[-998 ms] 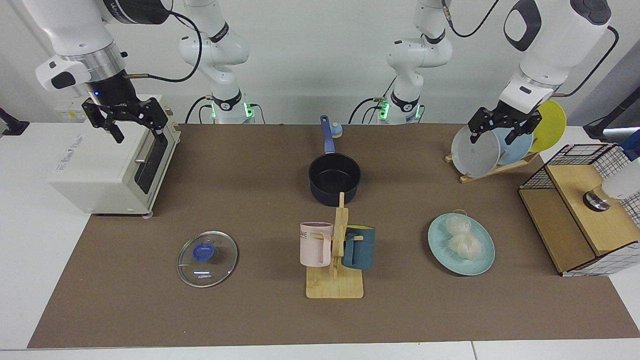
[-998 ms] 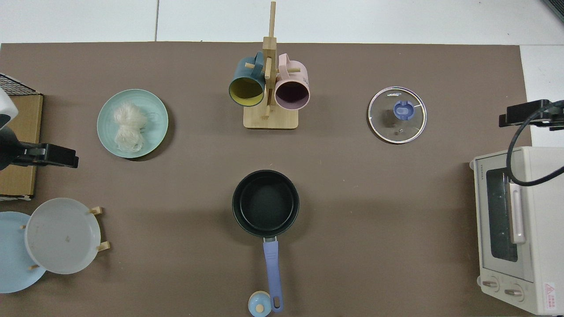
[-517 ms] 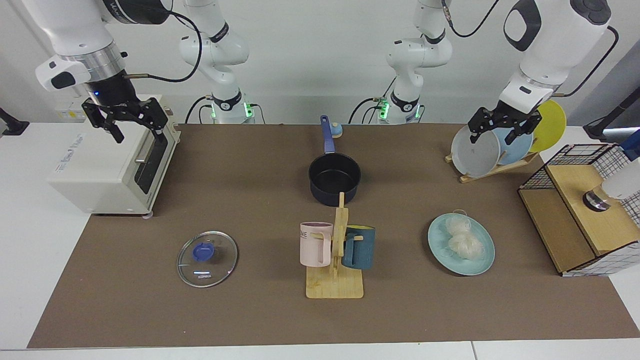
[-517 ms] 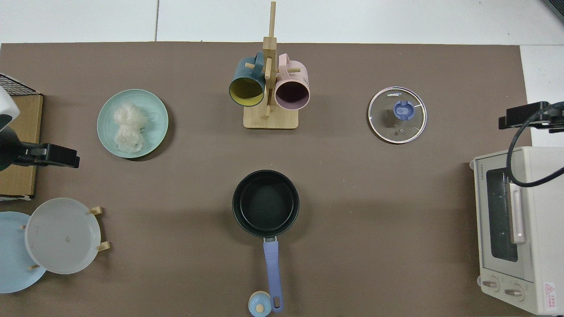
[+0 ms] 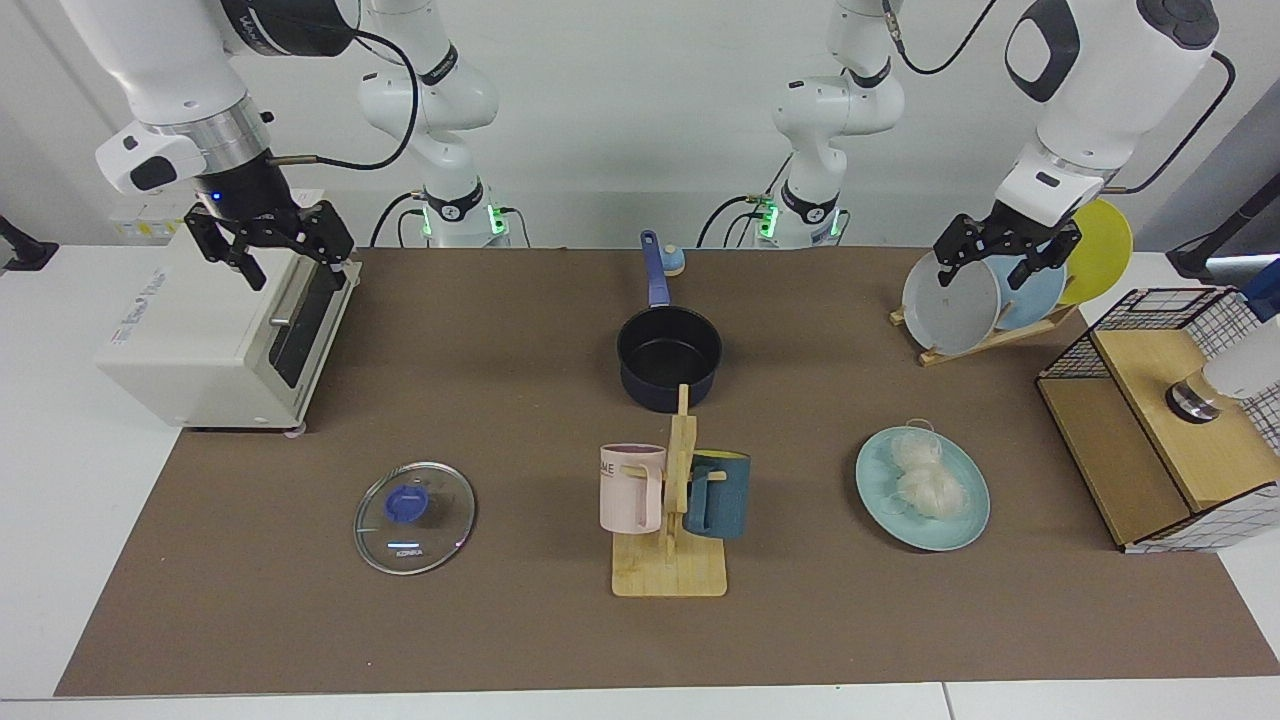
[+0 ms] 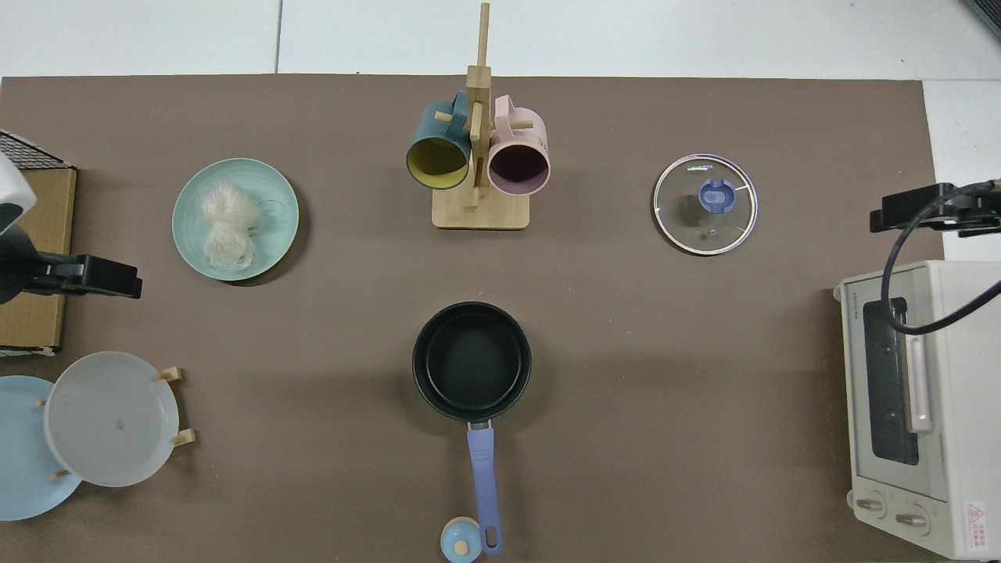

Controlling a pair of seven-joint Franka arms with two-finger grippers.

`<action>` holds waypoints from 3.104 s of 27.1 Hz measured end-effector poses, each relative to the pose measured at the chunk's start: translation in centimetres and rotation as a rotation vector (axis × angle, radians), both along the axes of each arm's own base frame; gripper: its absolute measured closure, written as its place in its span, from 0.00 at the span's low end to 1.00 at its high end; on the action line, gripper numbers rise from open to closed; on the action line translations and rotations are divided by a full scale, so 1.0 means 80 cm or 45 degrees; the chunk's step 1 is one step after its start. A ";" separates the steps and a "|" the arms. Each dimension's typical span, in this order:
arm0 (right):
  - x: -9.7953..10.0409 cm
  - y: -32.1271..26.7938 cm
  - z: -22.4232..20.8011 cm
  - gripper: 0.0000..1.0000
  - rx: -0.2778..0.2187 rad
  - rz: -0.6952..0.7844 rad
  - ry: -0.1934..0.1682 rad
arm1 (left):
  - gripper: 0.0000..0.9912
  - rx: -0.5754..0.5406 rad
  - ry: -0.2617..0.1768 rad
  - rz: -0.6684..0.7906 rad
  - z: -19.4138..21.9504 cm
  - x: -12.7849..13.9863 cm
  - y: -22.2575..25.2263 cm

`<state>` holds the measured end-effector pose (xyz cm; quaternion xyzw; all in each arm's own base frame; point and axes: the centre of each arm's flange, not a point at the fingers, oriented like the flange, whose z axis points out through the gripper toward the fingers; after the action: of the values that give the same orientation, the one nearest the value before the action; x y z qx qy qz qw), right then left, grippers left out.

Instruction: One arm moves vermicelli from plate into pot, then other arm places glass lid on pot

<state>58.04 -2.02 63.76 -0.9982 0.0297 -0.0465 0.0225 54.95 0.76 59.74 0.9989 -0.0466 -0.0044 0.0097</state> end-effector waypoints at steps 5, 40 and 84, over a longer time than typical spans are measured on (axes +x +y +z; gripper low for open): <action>0.001 0.002 -0.002 0.00 0.000 0.004 0.003 | 0.00 0.000 0.000 0.000 0.000 0.000 0.000; 0.098 0.015 -0.152 0.00 -0.027 0.013 0.020 | 0.00 0.000 0.000 -0.005 0.000 0.000 -0.003; 0.183 0.080 -0.368 0.00 -0.036 0.091 -0.081 | 0.01 -0.001 -0.086 0.058 -0.171 0.127 0.019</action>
<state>72.65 4.39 34.32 -0.9969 -0.0075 -0.0780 0.0109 65.08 2.27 46.05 0.9992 -0.0239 0.0295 0.0087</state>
